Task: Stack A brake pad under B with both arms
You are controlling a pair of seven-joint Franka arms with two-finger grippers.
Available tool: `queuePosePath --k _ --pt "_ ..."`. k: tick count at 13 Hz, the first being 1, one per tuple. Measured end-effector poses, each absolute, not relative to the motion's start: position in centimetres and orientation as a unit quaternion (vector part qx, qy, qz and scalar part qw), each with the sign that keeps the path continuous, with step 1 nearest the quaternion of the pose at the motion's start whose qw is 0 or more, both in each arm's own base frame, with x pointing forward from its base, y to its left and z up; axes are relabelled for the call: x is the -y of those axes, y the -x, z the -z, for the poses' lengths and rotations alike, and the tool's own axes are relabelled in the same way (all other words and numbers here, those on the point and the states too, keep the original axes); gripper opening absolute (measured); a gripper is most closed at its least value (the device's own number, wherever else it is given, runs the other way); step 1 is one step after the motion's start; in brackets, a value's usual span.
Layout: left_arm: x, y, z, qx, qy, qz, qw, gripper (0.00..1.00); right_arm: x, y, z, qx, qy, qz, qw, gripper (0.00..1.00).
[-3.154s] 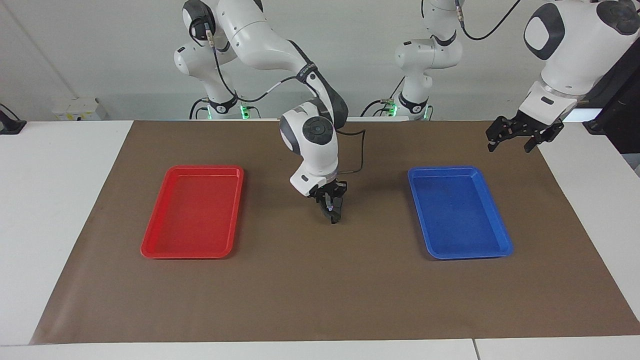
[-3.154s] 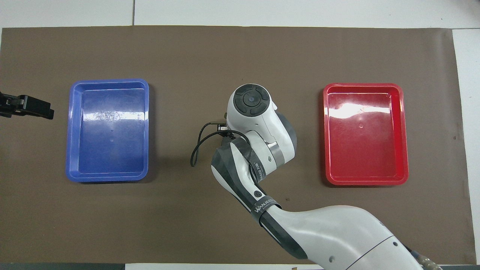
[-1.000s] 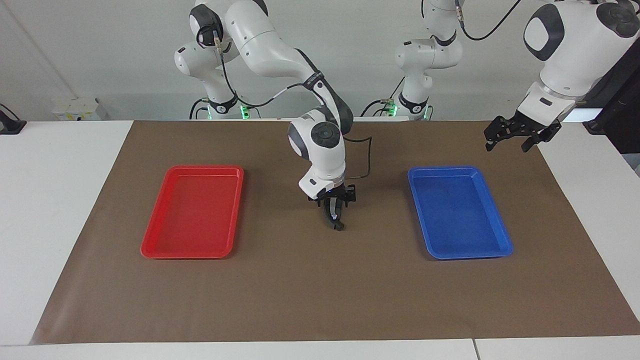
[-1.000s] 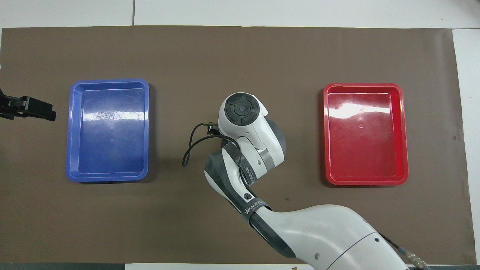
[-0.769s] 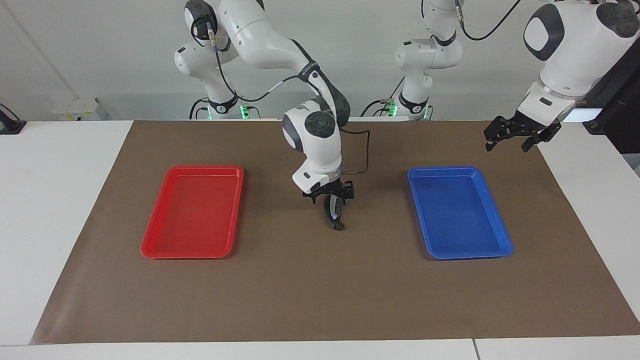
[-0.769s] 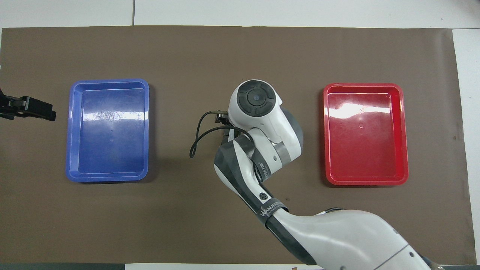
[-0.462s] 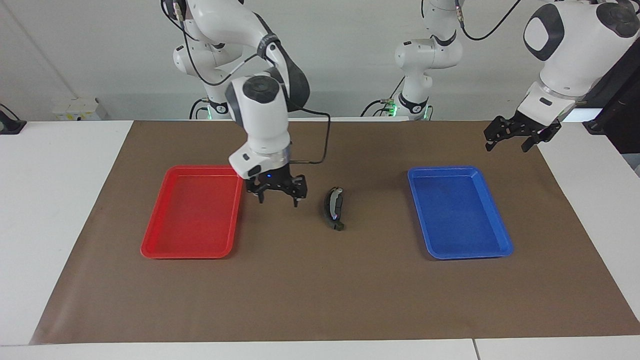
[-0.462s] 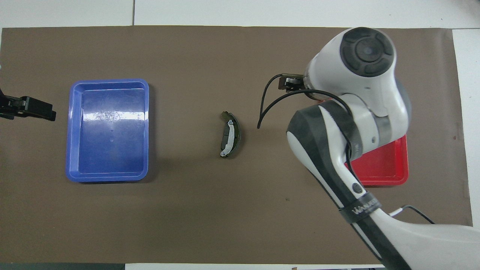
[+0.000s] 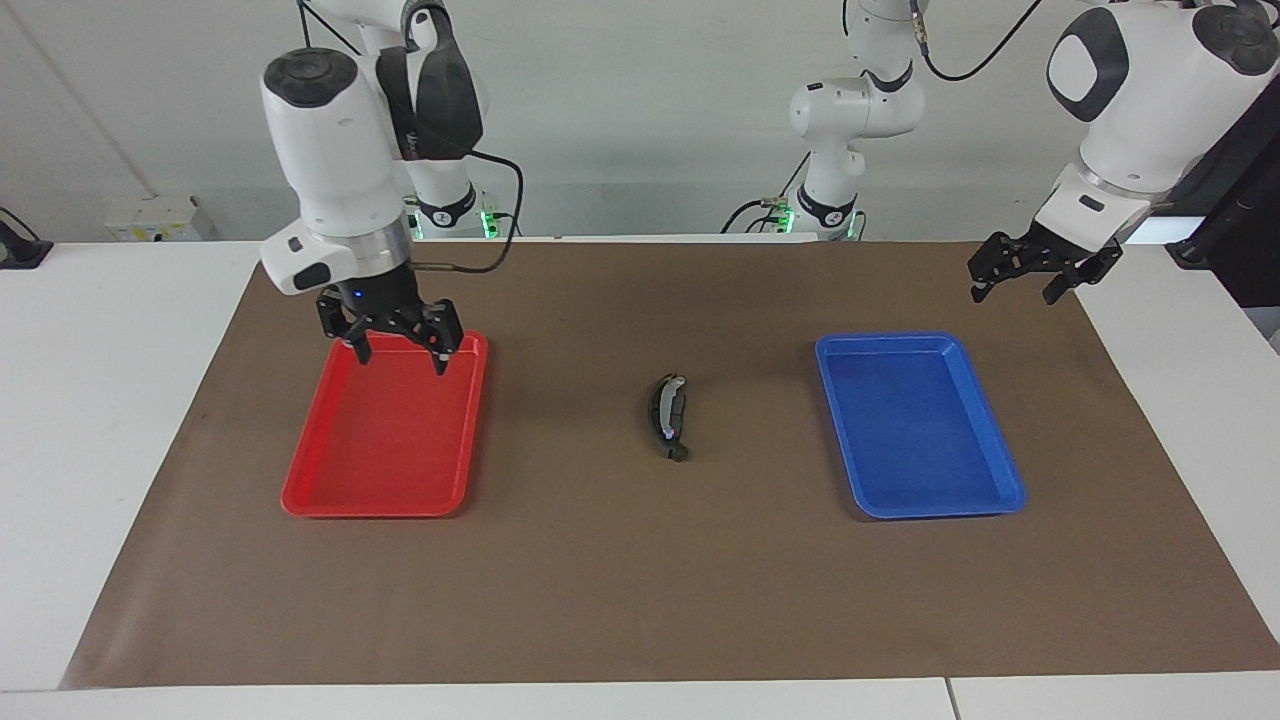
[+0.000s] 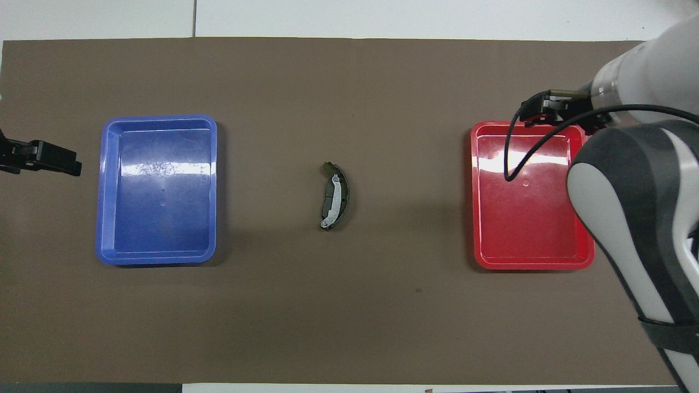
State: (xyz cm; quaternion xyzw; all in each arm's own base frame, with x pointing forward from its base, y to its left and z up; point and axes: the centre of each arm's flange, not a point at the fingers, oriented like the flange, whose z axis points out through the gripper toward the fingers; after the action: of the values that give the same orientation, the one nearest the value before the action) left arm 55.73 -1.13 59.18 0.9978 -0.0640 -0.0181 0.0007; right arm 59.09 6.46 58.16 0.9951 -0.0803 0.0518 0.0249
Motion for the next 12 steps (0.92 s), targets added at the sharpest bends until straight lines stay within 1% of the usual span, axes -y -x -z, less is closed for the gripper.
queuePosePath --k 2,7,10,12 --pt "1.1 -55.7 -59.2 0.064 -0.998 0.018 0.001 1.00 -3.3 -57.2 -59.4 0.078 -0.996 -0.019 0.029 1.00" --pt "1.1 -55.7 -59.2 0.064 -0.998 0.018 0.001 1.00 2.1 -52.8 -58.9 0.104 -0.993 0.046 0.028 1.00" --pt "1.1 -55.7 -59.2 0.064 -0.998 0.018 0.001 1.00 2.7 -51.7 -60.3 0.084 -0.995 0.048 0.025 1.00" --pt "1.1 -55.7 -59.2 0.064 -0.998 0.018 0.001 1.00 2.4 -51.8 -61.6 0.076 -0.996 0.039 0.020 1.00"
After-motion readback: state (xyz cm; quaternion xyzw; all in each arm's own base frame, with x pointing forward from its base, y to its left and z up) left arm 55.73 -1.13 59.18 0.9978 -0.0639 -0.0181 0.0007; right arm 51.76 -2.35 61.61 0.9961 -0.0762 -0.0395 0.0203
